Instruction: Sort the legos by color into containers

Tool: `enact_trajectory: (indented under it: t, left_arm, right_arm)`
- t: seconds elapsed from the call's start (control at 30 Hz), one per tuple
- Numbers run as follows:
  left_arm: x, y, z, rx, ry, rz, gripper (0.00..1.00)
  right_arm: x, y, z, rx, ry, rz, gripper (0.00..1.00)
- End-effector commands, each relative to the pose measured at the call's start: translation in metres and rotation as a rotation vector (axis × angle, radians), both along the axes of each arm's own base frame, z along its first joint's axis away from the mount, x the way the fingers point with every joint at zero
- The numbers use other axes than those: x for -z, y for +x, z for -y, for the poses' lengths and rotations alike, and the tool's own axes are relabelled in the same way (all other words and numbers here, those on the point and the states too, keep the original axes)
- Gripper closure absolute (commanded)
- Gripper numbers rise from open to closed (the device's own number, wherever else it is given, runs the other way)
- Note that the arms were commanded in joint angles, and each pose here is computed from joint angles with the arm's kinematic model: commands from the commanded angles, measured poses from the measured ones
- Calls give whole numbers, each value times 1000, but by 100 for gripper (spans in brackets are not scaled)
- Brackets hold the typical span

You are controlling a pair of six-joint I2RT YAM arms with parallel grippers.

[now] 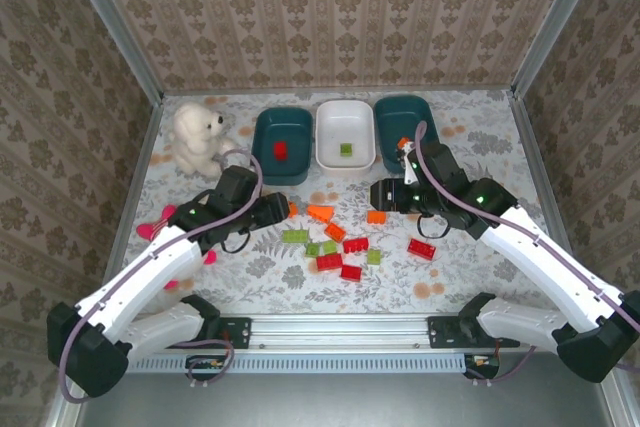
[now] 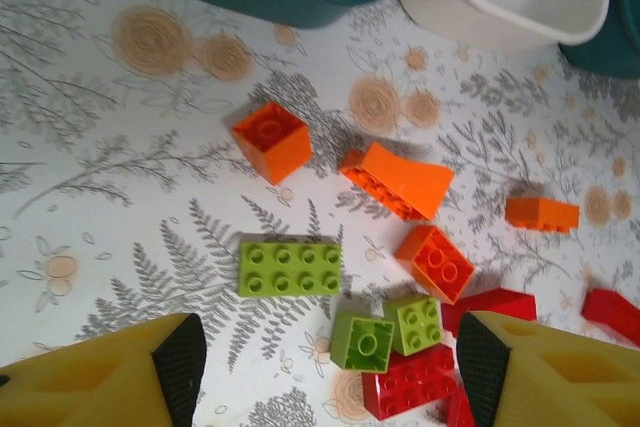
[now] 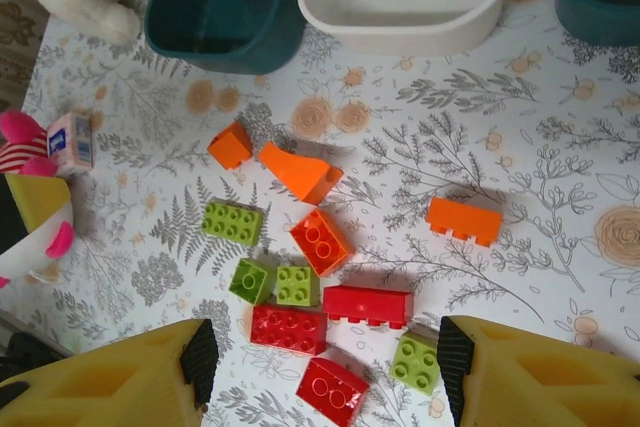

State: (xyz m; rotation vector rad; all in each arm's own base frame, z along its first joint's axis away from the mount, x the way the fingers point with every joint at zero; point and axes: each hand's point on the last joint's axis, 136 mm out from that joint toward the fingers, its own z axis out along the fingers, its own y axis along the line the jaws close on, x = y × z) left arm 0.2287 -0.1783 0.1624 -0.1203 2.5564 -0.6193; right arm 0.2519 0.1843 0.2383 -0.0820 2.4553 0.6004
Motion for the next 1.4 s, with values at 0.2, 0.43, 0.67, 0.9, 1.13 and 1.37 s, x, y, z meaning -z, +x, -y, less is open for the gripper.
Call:
enact_trajectory:
  t: [0.2,0.43,0.67,0.9,1.13,1.37]
  left_arm:
    - [4,-20,109,594,95,94,35]
    - [17,-56,221,1028,164,185,29]
    - [43,-78,300,1245,181,266,24]
    - [74,-80,342,1331,277,353,13]
    - [96,-71,369,1348,348,450,8]
    - [116,-66,381,1372,399,486,7]
  right_arm:
    - [-15,-6,39,175,-62,22,37]
    - [-64,-22,86,350,-65,103,35]
    - [-113,-42,109,420,32,196,26]
    - [-121,-59,117,421,65,199,25]
    - [-123,-71,126,420,57,204,24]
    - [-119,-74,125,402,47,187,23]
